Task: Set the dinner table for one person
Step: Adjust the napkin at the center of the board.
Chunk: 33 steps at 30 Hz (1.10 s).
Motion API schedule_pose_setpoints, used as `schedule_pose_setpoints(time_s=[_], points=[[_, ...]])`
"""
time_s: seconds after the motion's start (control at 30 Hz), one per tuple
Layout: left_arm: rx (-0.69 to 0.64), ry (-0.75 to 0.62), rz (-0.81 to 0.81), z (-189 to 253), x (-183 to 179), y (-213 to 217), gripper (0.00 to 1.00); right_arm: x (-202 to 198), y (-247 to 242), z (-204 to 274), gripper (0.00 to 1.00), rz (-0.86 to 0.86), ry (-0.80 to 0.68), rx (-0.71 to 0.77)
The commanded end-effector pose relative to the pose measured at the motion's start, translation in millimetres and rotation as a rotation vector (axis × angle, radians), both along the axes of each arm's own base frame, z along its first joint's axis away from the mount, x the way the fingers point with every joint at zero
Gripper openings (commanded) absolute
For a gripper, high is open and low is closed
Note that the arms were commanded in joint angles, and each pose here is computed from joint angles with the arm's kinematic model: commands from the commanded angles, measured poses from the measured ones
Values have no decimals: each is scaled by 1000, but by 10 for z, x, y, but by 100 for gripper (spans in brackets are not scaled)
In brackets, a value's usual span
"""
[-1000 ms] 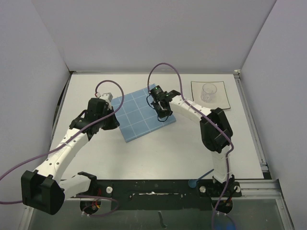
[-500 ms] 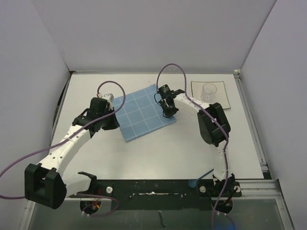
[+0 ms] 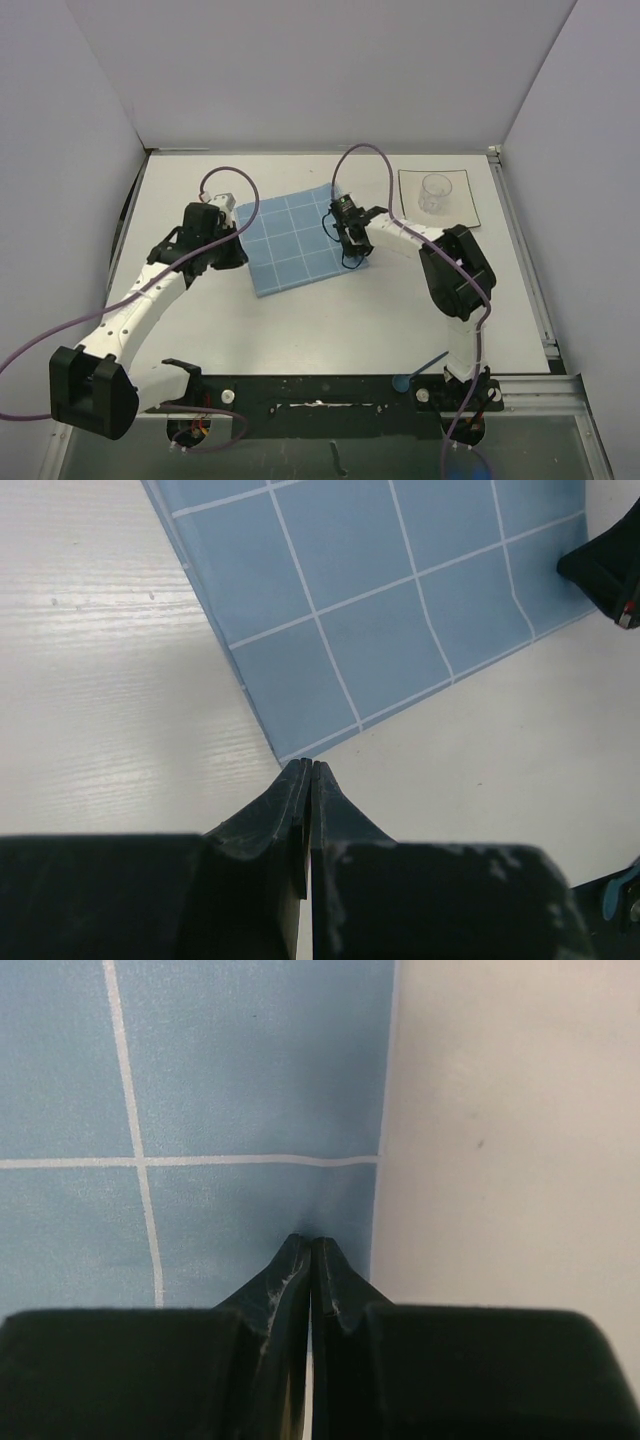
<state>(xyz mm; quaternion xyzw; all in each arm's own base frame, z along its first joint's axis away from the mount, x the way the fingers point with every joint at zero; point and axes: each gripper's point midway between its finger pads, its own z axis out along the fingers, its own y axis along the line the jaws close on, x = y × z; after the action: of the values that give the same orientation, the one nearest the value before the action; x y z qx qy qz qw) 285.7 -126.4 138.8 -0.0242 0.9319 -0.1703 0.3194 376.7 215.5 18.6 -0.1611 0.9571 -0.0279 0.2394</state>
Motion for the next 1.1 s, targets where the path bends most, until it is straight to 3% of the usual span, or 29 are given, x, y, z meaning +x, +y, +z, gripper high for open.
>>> schedule_pose_setpoints(time_s=[0.0, 0.2, 0.53, 1.07], points=[[-15, -130, 0, 384, 132, 44, 0, -888, -35, -262, 0, 7, 200, -102], [-38, -164, -16, 524, 183, -2, 0, -1324, -132, -254, 0, -39, 229, -157], [-50, -189, -40, 595, 88, -7, 0, -1657, -114, -132, 0, -69, 208, -198], [-10, -180, -27, 627, -85, 114, 0, -1477, -190, -196, 0, -66, 176, -298]])
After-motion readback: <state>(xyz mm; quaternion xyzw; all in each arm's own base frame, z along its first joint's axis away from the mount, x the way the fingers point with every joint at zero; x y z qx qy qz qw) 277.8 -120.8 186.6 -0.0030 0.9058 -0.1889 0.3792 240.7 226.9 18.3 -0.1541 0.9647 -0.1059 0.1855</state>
